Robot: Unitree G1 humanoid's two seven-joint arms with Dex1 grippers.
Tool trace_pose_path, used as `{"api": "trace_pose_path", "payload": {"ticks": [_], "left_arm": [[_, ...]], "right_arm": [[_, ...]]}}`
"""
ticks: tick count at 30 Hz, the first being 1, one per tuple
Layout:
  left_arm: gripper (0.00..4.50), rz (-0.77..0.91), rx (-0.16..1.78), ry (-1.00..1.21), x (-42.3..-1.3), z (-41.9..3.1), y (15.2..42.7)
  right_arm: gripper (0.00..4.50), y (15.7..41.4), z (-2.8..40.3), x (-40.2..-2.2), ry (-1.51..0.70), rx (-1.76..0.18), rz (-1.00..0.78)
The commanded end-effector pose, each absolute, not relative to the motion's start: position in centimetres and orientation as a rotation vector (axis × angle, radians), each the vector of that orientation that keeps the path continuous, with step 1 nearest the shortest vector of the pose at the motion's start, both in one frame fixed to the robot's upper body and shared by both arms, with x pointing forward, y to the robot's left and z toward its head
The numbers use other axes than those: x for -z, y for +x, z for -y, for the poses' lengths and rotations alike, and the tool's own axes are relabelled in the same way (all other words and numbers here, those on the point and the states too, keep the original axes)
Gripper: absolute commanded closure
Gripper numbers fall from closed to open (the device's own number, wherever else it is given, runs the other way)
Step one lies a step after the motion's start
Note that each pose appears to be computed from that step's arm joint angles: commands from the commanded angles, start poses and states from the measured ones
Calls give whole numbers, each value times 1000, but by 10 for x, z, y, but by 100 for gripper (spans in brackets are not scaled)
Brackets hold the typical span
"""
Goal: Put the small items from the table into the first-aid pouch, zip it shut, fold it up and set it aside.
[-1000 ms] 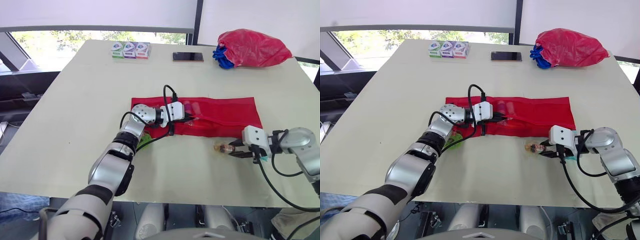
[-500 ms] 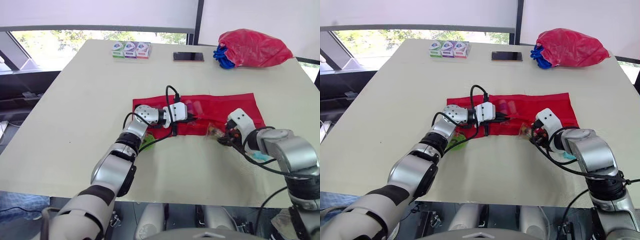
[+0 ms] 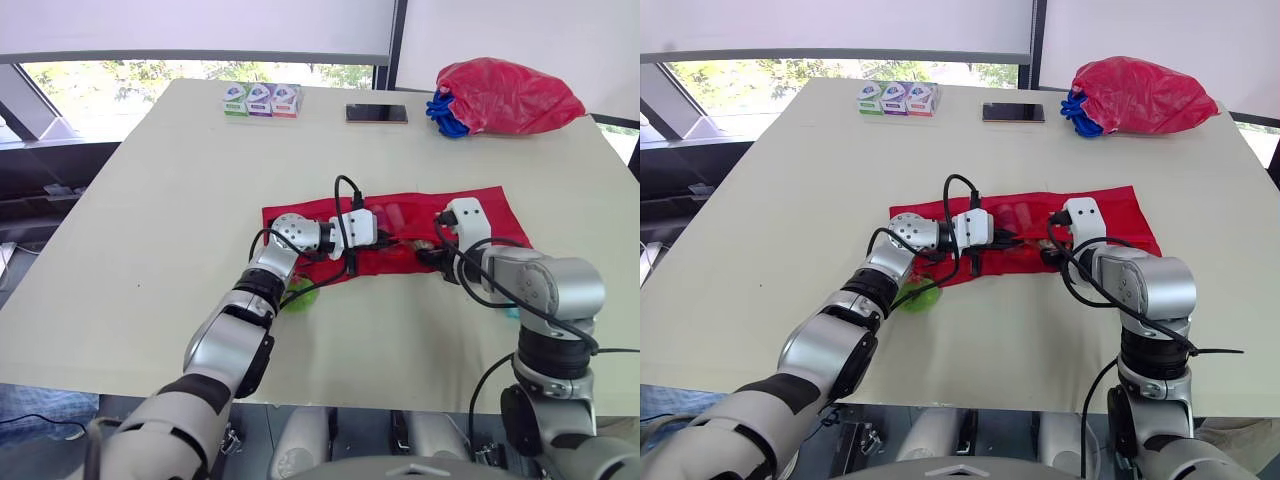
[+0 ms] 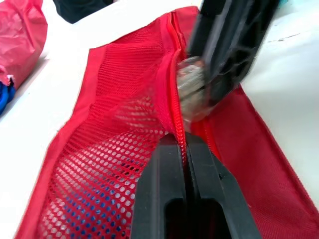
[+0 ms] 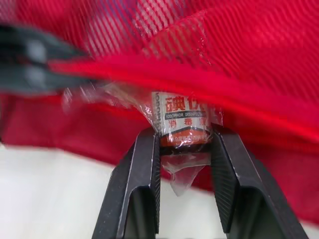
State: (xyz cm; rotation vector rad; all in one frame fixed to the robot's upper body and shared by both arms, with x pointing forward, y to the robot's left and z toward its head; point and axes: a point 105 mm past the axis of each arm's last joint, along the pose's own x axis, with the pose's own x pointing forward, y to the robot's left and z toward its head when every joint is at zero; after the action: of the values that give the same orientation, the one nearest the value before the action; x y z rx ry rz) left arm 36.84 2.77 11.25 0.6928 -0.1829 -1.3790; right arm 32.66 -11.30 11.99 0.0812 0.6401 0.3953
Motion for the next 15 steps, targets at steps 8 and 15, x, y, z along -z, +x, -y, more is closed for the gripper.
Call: {"api": "trace_pose_path", "payload": {"ticks": [8, 15], "left_arm": [[450, 255, 1423, 696, -121, -13, 359], [450, 255, 1427, 694, -120, -14, 358]], "right_arm": [[366, 344, 108, -127, 143, -281, -598], [259, 349, 107, -130, 225, -292, -537]]}}
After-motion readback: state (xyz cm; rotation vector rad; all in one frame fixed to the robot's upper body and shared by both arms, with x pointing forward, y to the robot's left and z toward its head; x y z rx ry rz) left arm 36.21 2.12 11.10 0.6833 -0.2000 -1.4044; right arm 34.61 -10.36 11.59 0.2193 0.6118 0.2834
